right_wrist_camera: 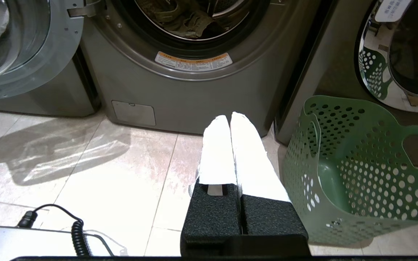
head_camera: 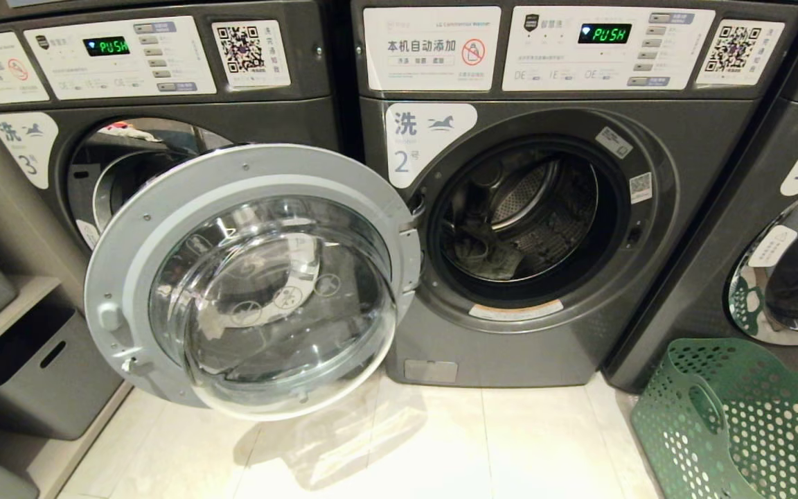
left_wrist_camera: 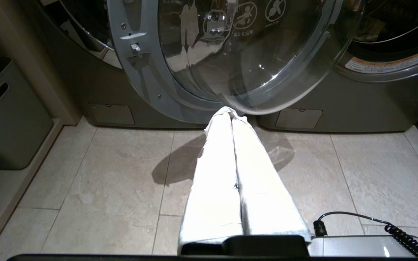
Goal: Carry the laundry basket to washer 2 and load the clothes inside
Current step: Close the washing machine door with the left hand
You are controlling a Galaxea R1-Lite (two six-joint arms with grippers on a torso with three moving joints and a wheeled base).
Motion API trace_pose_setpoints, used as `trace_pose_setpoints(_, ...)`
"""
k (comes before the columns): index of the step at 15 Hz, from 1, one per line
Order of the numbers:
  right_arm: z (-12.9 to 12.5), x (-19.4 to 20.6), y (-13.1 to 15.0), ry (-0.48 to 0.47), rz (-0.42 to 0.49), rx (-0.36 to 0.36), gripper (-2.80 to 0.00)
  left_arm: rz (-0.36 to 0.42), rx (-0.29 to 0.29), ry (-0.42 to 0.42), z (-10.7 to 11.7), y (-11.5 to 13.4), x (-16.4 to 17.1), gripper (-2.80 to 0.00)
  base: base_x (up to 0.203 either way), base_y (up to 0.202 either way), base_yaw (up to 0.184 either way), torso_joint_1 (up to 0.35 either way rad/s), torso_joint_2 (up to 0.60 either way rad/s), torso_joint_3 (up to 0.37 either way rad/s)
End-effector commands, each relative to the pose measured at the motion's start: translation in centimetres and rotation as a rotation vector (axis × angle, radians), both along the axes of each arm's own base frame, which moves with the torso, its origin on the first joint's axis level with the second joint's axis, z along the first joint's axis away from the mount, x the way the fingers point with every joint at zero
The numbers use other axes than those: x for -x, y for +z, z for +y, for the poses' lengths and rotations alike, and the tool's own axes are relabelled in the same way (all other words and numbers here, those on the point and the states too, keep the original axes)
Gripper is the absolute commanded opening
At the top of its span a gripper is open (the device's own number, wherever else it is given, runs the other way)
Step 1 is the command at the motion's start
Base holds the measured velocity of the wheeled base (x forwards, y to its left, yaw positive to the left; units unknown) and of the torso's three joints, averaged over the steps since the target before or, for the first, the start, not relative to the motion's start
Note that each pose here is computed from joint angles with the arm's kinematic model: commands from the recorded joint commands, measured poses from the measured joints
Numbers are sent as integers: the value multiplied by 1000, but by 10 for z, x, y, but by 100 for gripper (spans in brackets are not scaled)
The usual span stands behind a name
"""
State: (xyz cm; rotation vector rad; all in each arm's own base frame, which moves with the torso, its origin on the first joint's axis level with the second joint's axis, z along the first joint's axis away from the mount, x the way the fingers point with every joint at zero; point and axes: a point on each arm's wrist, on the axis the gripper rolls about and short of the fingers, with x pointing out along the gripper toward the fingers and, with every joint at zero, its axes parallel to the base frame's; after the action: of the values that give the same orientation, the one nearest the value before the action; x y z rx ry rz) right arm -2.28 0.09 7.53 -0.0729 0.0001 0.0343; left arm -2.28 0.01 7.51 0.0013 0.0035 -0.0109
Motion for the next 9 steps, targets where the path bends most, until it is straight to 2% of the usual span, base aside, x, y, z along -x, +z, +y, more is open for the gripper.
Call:
trace_pose_setpoints(1,0,0,0,1,2,1,-280,1,0,0,0,0,0,-280,-166,0,-1,0,7,4)
trace_pose_setpoints(2,0,0,0,1,2,2,-280,1,0,0,0,0,0,-280,-92,0,-2,-7,2,2)
trace_pose_setpoints(9,0,0,0,1,2,1,-280,1,0,0,0,0,0,-280,0,0,0,0,0,0)
